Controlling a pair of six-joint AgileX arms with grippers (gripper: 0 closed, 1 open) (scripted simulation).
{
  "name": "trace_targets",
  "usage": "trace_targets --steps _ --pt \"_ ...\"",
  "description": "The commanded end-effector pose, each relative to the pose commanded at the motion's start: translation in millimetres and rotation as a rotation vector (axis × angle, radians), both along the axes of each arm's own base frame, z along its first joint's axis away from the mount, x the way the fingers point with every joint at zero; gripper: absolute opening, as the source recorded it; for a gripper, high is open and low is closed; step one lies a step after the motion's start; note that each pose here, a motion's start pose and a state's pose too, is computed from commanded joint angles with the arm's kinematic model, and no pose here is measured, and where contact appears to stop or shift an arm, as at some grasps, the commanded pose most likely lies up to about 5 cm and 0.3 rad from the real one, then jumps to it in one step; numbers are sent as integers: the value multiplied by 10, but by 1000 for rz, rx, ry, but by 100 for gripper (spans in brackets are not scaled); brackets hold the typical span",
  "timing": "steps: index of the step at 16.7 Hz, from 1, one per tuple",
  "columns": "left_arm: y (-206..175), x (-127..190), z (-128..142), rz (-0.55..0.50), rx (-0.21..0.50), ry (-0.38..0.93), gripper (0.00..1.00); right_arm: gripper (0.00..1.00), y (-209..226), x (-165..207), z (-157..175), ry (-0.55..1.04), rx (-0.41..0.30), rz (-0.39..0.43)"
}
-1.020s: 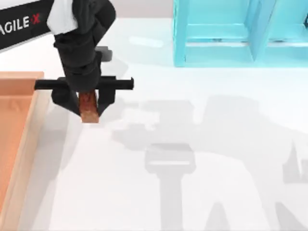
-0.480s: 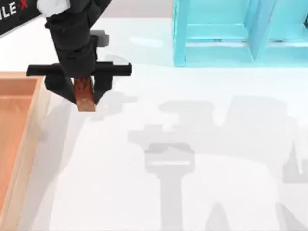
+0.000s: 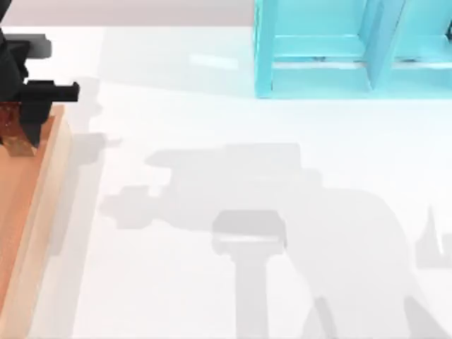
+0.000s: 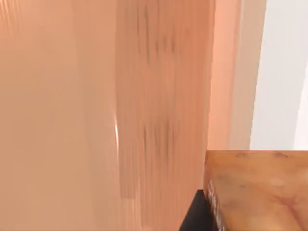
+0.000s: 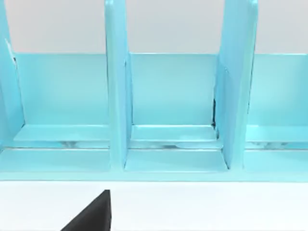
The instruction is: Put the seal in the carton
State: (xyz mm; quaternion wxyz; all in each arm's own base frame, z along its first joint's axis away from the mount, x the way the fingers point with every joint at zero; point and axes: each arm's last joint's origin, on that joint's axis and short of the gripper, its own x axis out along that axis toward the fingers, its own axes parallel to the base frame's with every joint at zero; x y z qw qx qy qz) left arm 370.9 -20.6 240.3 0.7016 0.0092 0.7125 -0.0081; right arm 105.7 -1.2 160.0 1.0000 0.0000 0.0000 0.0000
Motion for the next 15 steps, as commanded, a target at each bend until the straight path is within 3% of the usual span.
trace_targets --steps 3,6,12,15 --pt "657 -196 105 4 -2 2 0 100 0 0 0 0 0 0" --pt "1060 -418 200 5 -2 -10 0 100 0 0 0 0 0 0" --pt "1150 -477 228 0 1 -17 0 100 0 0 0 0 0 0" --pt "1152 -471 115 0 0 -14 0 100 0 0 0 0 0 0"
